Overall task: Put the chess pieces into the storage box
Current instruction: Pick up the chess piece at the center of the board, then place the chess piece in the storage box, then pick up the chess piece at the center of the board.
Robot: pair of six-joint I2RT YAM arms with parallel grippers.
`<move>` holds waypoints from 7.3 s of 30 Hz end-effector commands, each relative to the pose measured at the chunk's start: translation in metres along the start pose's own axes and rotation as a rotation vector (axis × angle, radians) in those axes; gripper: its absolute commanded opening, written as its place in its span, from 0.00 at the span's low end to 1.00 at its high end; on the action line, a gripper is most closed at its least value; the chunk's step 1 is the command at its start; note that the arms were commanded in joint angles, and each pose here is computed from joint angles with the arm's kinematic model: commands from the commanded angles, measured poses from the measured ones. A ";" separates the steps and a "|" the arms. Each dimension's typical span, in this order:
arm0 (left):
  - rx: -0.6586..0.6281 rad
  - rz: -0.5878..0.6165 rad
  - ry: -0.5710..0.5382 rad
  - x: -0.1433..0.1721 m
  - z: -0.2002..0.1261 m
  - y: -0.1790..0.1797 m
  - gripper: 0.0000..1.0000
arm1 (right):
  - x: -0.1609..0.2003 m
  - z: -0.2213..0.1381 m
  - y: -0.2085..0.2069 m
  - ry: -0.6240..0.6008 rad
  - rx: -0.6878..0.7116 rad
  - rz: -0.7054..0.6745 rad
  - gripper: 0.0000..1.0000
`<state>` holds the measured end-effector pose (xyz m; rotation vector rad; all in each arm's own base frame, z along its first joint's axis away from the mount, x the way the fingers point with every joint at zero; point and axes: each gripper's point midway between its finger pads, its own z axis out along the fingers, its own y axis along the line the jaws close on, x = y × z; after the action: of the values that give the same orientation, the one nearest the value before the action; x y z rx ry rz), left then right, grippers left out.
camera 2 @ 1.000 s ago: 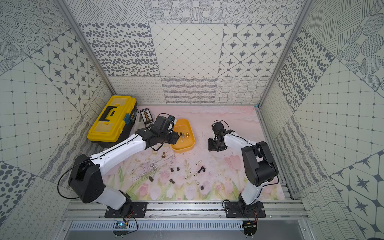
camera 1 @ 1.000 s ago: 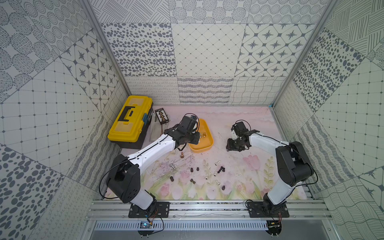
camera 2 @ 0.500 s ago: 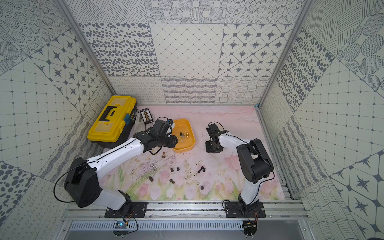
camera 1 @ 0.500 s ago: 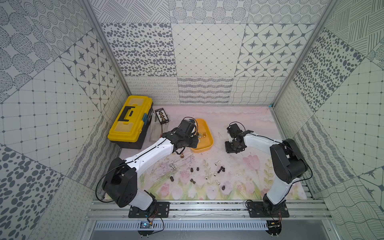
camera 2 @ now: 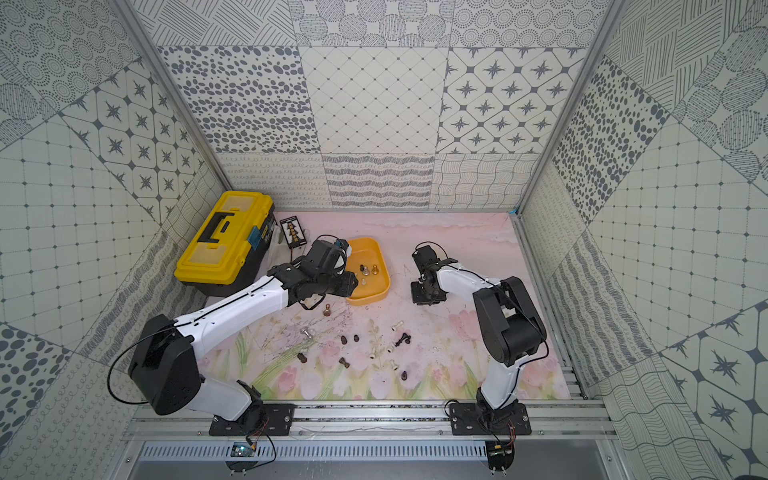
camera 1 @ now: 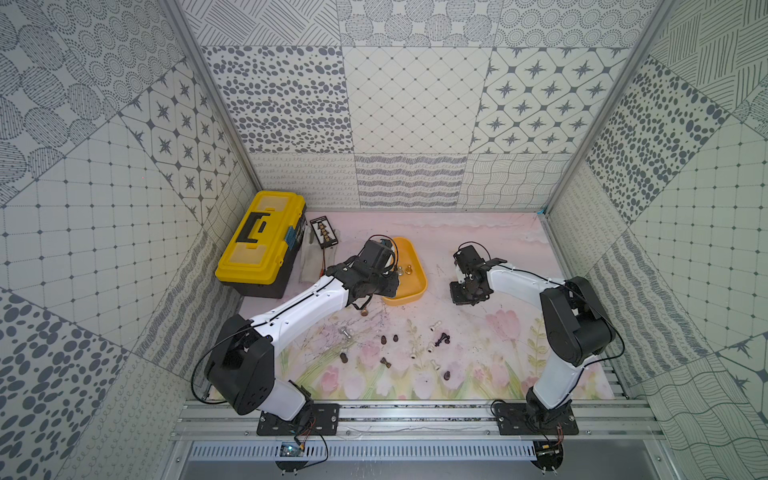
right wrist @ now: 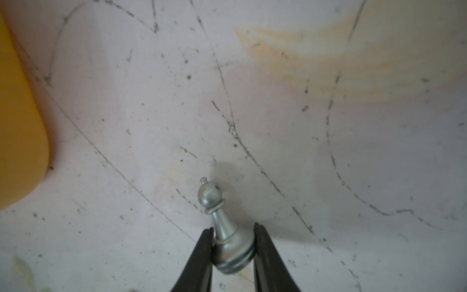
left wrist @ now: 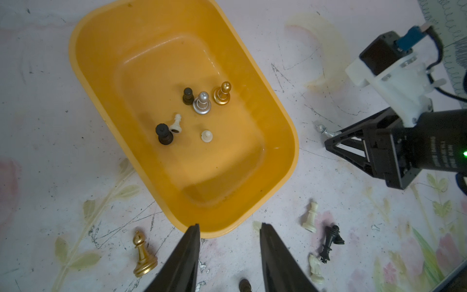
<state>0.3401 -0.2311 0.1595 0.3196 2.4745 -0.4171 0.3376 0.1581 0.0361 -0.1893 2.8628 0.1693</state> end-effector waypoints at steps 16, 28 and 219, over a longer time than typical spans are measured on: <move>0.478 -0.006 -0.070 -0.025 -0.028 -0.131 0.45 | -0.025 -0.167 0.082 -0.564 -0.633 -0.035 0.16; 0.572 -0.006 -0.119 -0.026 -0.054 -0.140 0.45 | -0.014 -0.178 0.106 -0.562 -0.788 -0.061 0.15; -0.044 -0.008 -0.145 -0.023 -0.041 0.010 0.36 | 0.099 -0.145 0.083 -0.125 -0.220 -0.061 0.00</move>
<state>0.3419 -0.2136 0.1887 0.2301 2.3841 -0.3947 0.1762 0.2050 0.1404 -0.2193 2.7392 0.4501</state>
